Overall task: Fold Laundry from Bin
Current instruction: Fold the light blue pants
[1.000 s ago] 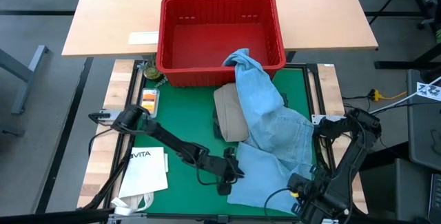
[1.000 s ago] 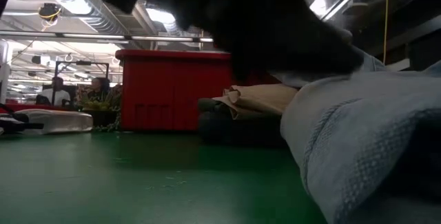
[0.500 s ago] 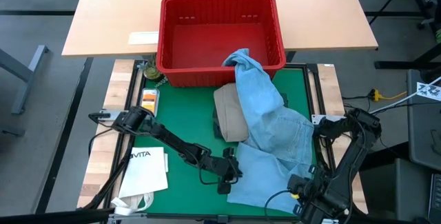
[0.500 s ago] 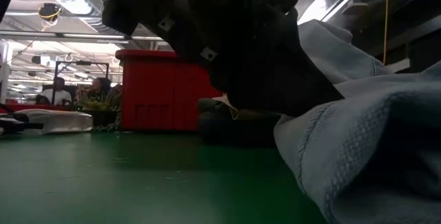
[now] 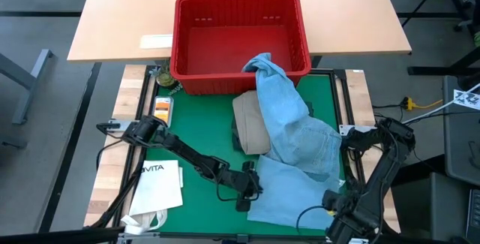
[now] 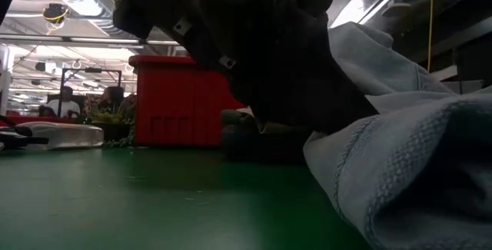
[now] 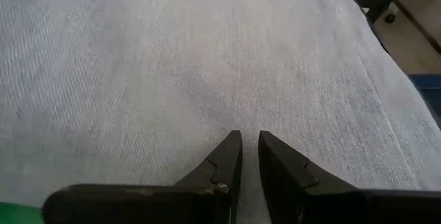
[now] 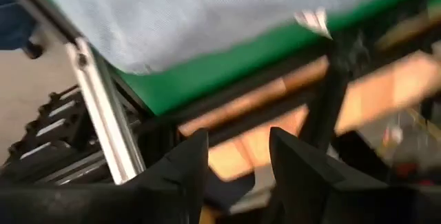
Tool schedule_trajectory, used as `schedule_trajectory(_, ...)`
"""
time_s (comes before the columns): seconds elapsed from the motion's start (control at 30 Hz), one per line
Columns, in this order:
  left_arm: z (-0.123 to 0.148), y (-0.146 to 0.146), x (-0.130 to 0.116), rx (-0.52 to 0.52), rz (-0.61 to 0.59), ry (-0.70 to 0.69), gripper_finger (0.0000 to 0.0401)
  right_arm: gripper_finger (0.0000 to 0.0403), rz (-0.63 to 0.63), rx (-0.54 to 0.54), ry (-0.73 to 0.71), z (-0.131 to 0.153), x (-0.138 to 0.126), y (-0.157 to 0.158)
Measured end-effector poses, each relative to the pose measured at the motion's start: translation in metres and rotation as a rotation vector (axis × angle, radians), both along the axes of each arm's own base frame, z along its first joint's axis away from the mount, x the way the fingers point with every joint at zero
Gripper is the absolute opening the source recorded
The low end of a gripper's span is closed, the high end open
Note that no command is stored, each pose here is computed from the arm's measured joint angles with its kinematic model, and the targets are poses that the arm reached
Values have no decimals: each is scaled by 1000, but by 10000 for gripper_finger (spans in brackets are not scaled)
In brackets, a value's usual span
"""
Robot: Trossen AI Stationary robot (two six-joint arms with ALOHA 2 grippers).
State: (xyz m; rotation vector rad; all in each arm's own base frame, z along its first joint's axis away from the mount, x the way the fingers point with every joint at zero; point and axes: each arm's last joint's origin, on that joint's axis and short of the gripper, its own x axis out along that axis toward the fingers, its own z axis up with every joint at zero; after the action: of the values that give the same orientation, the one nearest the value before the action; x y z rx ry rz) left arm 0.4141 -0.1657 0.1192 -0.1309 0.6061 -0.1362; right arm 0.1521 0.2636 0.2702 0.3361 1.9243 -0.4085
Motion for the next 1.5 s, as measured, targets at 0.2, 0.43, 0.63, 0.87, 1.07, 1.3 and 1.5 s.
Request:
schedule_trajectory(0.2, 18, 2, 1, -22, 3, -55, 47, 156, 131, 99, -253, -3, 14, 12)
schedule_trajectory(0.43, 26, 3, 6, -36, 5, -79, 47, 156, 265, 96, -513, -17, 28, 28)
schedule_trajectory(0.63, 24, -8, 0, -35, -31, -60, 47, 156, 301, 55, -417, -48, 31, 36)
schedule_trajectory(0.87, 13, -5, -7, 36, 11, 27, 47, 156, 323, 37, -305, -82, 31, 40)
schedule_trajectory(1.07, -2, -2, -9, 69, 13, 109, 47, 156, 331, 58, -309, -99, 34, 44)
schedule_trajectory(1.3, -14, -1, -17, 61, -11, 256, 47, 156, 398, 210, -435, -112, 41, 56)
schedule_trajectory(1.5, -12, -15, -26, 1, -89, 298, 47, 156, 417, 252, -466, -110, 46, 58)
